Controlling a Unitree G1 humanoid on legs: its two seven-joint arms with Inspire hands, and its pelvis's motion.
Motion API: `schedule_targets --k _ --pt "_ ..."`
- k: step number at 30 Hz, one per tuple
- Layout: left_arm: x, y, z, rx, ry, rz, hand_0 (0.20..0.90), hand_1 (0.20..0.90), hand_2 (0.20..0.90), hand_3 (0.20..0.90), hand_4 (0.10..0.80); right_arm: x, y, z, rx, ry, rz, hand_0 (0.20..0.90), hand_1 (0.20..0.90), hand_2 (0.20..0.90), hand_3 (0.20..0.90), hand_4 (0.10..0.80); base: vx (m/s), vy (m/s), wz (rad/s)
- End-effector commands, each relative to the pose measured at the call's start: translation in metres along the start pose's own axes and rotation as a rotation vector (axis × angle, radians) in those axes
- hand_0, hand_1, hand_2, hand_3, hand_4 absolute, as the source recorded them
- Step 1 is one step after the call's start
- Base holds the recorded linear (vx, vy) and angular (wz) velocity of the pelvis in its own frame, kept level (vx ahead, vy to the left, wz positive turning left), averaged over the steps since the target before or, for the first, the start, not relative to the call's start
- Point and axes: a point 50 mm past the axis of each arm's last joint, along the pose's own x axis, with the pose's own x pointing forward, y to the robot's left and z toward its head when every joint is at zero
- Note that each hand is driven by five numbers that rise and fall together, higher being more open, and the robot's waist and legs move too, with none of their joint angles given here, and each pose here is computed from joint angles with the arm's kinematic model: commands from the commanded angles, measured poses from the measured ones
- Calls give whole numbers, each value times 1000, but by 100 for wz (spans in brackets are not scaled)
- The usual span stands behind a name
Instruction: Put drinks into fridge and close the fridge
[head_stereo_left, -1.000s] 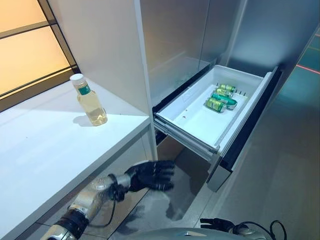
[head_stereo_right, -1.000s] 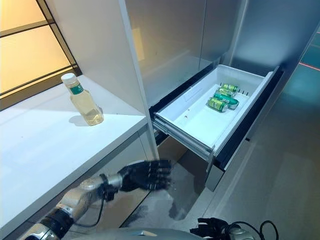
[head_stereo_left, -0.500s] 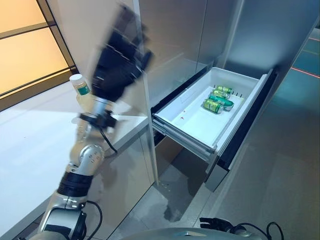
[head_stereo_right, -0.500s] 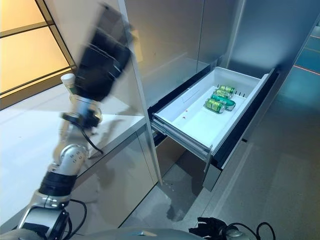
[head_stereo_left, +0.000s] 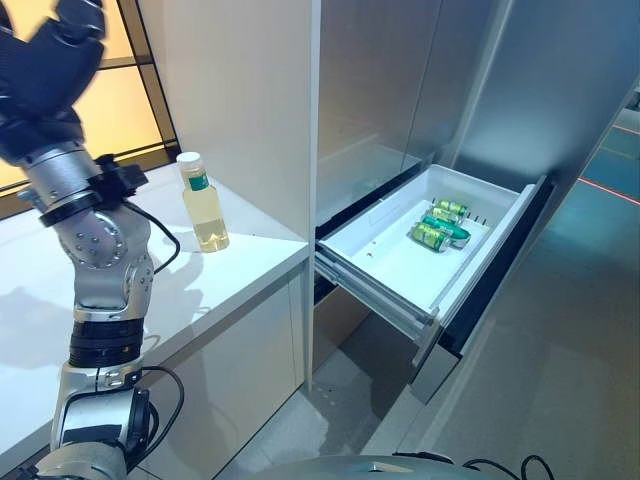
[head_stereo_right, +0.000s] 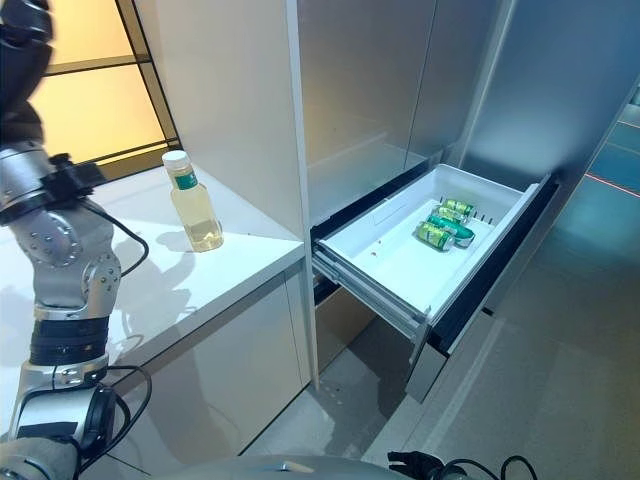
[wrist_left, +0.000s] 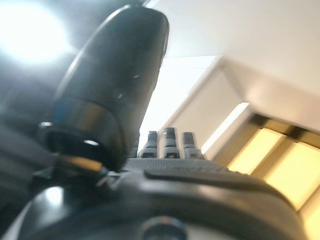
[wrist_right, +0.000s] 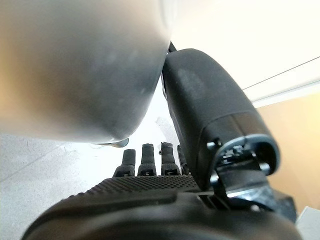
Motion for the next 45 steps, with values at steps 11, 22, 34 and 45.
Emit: schedule_targets --k 11,22,34,45 --pt "17 38 -27 21 189 -27 900 900 900 900 800 -1 -1 -13 -124 85 32 900 900 900 900 800 0 0 0" --pt "-5 42 -47 55 320 -93 900 900 900 900 800 -2 -3 -15 -124 80 28 900 900 900 900 800 0 0 0" --pt "-21 43 -57 116 400 -144 900 900 900 900 800 -3 -6 -15 -115 81 23 900 900 900 900 800 1 3 1" --pt "-30 43 -70 151 467 -163 900 900 900 900 800 -3 -8 -13 -114 88 19 900 900 900 900 800 1 1 0"
